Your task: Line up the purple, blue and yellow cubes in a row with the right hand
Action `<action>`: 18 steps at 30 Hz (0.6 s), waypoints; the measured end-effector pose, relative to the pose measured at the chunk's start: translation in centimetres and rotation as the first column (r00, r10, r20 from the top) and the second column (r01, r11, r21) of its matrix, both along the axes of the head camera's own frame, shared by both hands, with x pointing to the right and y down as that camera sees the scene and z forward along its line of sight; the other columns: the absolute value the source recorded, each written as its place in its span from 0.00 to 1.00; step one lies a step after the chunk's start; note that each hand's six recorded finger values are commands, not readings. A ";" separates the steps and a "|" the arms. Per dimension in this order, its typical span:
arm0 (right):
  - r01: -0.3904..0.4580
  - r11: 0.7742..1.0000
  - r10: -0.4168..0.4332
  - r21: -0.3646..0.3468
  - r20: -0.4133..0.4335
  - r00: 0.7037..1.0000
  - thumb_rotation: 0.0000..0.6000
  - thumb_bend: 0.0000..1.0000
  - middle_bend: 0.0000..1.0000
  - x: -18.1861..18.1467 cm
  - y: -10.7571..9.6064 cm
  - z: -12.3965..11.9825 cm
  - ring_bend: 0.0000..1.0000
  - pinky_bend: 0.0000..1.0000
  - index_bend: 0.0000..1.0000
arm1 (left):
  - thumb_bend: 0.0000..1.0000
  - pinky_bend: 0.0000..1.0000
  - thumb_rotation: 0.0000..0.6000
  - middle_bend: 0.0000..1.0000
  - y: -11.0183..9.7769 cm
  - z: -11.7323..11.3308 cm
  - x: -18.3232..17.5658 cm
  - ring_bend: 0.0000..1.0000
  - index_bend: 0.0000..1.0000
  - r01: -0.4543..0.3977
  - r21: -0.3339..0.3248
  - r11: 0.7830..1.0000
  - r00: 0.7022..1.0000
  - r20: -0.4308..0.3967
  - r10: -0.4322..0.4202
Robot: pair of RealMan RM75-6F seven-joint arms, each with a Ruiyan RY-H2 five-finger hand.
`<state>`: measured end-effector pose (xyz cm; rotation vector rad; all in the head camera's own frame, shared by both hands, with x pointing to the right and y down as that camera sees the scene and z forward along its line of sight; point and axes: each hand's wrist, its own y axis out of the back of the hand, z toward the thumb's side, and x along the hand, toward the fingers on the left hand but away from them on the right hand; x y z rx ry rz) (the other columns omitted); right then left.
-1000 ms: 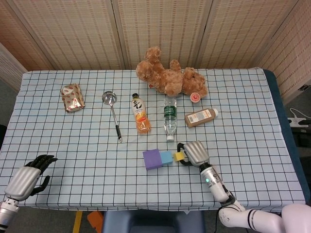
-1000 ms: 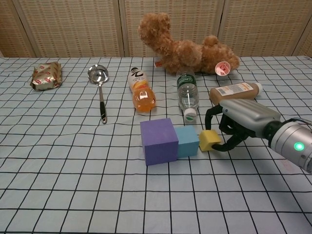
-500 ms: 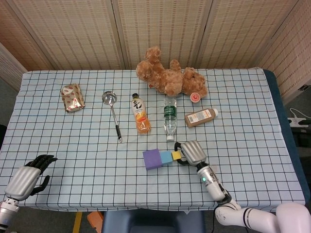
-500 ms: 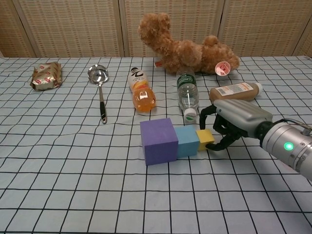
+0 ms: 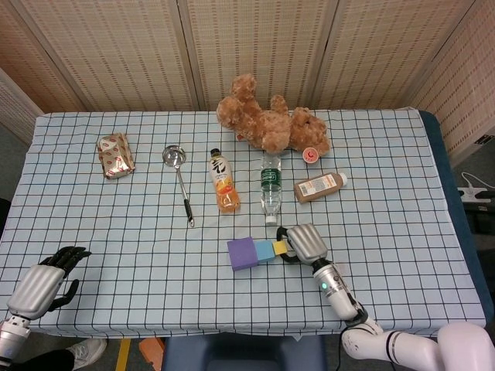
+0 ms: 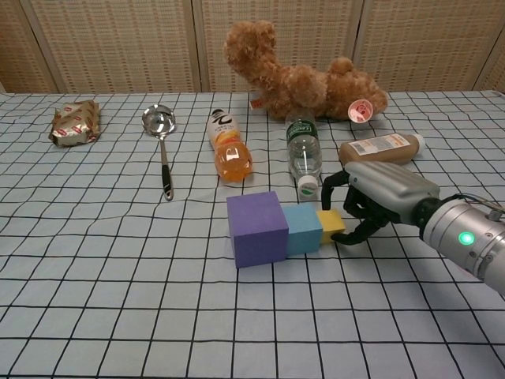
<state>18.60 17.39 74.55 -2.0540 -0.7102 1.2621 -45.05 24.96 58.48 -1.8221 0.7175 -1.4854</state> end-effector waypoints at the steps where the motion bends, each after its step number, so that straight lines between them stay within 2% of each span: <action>1: 0.001 1.000 -0.001 -0.001 -0.002 1.000 1.00 0.13 0.95 0.1 0.0 0.0 1.00 1.00 0.48 | 0.56 0.34 1.00 0.14 0.0 0.0 0.0 0.11 0.19 0.000 0.000 1.000 1.000 0.000 0.000; 4: 0.004 1.000 -0.004 -0.001 -0.004 1.000 1.00 0.13 0.95 0.2 0.0 0.0 1.00 1.00 0.38 | 0.56 0.34 1.00 0.14 0.0 0.1 0.0 0.11 0.19 -0.001 -0.003 1.000 1.000 0.001 0.001; 10: 0.007 1.000 -0.007 0.000 -0.001 1.000 1.00 0.13 0.95 0.5 -0.2 -0.4 1.00 1.00 0.27 | 0.56 0.34 1.00 0.14 0.1 0.1 0.1 0.11 0.19 -0.005 -0.004 1.000 1.000 0.001 0.005; 15: 0.006 1.000 -0.006 0.000 0.004 1.000 1.00 0.13 0.95 1.0 -0.4 -1.0 1.00 1.00 0.27 | 0.56 0.34 1.00 0.14 0.1 0.1 0.1 0.11 0.19 -0.005 -0.007 1.000 1.000 0.002 0.005; 18: 0.006 1.000 -0.006 0.001 -0.009 1.000 1.00 0.13 0.95 1.5 -0.5 -1.4 1.00 1.00 0.33 | 0.56 0.34 1.00 0.14 0.1 0.0 0.1 0.12 0.19 -0.005 -0.005 1.000 1.000 0.001 0.005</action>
